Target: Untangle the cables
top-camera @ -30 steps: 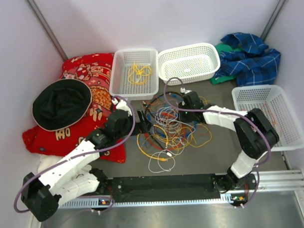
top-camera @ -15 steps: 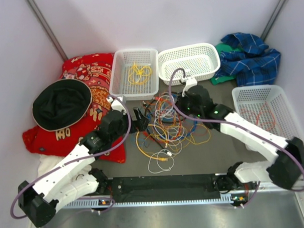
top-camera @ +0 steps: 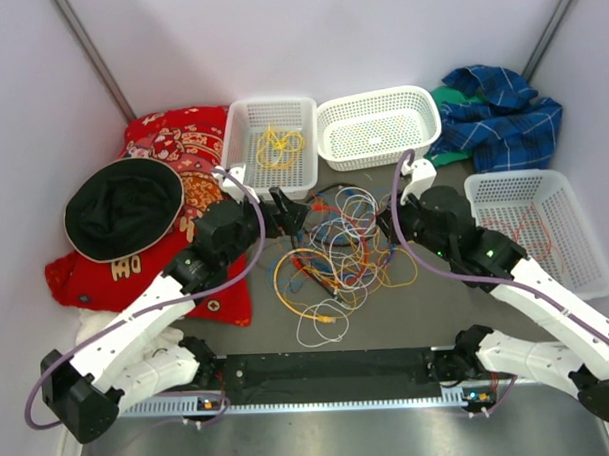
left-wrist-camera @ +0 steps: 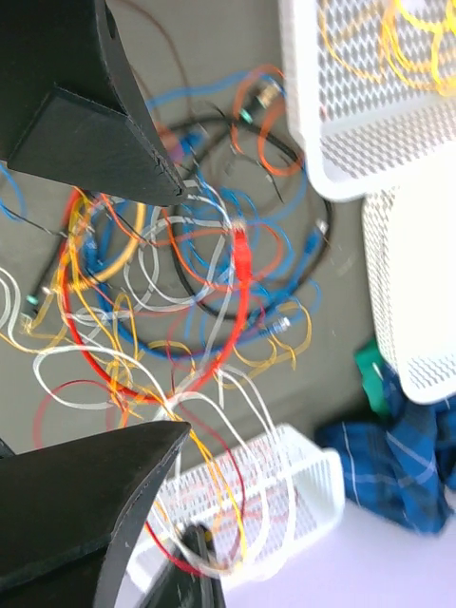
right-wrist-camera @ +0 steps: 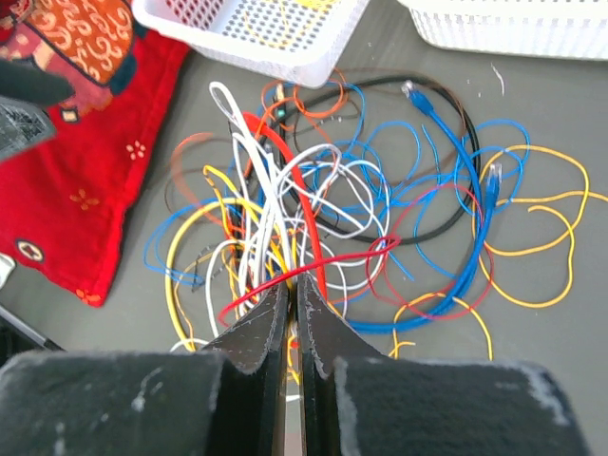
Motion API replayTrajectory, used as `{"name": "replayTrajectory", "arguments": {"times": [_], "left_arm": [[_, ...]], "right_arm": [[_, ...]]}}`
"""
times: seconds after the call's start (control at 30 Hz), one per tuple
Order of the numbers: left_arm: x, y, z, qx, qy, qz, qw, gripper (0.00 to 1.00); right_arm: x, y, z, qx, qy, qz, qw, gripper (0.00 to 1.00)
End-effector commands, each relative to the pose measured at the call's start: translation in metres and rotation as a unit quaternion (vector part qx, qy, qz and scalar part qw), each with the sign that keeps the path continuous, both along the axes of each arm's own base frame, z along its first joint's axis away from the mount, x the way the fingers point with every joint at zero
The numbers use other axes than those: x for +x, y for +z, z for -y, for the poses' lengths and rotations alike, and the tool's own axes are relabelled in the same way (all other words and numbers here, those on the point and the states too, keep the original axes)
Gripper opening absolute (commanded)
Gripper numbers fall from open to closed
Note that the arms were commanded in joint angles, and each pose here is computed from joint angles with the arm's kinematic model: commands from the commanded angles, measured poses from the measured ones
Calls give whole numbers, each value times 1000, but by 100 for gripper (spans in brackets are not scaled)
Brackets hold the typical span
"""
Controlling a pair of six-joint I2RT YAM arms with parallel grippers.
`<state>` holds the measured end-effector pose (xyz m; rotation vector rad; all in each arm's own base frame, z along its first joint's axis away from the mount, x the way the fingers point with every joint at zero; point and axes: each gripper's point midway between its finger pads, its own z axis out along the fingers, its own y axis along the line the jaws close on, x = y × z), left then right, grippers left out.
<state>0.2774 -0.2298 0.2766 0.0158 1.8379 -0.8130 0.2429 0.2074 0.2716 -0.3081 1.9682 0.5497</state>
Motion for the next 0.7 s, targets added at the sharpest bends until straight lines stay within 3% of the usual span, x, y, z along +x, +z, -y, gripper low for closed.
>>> {"name": "replayTrajectory", "arguments": {"times": [0.0, 0.17, 0.2, 0.37, 0.47, 0.67], "left_arm": [[-6, 48, 33, -76, -84, 65, 991, 99], [-32, 59, 65, -123, -199, 82, 969, 99], [-44, 67, 73, -134, -243, 97, 956, 99], [-66, 58, 99, -144, -339, 66, 927, 96], [-87, 49, 115, -134, -394, 60, 907, 93], [-105, 7, 137, -82, -437, 37, 895, 88]], "right_arm": [[-6, 3, 0, 3, 4, 3, 1000, 0], [-8, 5, -4, 16, 11, -2, 1000, 0], [-8, 5, -6, 19, 13, -3, 1000, 0], [-7, 9, -8, 26, 14, -2, 1000, 0], [-7, 8, -9, 25, 15, -5, 1000, 0], [-7, 16, -15, 40, 22, -5, 999, 0]]}}
